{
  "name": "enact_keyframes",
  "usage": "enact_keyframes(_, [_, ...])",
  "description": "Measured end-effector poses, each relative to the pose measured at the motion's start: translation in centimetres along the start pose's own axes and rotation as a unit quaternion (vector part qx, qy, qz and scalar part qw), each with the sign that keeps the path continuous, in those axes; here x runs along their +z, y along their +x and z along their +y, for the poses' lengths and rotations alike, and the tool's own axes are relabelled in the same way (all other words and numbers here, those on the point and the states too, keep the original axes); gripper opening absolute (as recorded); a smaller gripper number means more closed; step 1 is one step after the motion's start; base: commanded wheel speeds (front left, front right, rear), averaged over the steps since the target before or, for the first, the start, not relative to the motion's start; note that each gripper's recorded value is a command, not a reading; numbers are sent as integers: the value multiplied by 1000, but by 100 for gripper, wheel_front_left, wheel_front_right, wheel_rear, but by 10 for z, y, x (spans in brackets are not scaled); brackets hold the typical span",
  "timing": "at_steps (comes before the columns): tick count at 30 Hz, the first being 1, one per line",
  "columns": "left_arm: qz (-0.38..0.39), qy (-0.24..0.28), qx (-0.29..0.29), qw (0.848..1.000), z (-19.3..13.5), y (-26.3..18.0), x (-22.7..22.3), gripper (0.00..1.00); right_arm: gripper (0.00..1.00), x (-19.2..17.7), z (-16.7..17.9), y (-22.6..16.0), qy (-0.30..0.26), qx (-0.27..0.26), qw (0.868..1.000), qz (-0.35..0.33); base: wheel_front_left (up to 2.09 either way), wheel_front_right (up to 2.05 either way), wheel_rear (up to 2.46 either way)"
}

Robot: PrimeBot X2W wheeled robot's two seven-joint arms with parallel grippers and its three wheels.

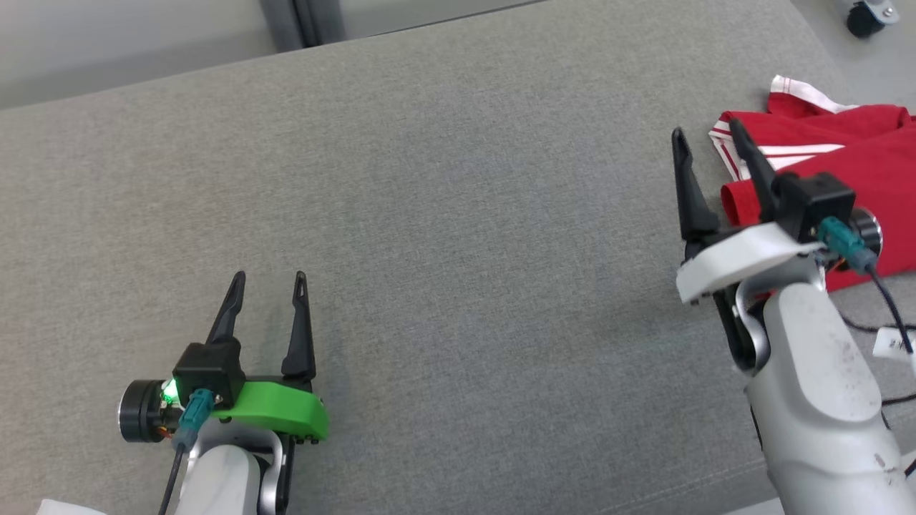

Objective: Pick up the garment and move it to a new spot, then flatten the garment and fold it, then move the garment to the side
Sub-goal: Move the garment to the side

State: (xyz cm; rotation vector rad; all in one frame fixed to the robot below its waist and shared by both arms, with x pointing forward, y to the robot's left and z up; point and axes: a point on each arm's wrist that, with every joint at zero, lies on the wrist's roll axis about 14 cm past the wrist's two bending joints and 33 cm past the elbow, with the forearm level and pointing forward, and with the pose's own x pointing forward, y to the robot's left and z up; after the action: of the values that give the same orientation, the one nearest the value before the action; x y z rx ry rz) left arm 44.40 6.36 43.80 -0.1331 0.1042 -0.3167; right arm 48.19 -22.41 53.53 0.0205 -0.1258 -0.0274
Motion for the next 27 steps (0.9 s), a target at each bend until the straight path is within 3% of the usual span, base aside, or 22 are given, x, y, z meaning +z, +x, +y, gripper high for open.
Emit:
enact_keyframes(13, [-6, 3, 97, 995, 47, -58, 11, 100, 100, -53, 30, -64, 55, 20, 995, 78, 0, 0, 0])
enact_keyframes(27, [-15, -3, 138, 990, 63, -106, 15, 100, 100, -51, 41, -88, 79, 29, 993, 82, 0, 0, 0])
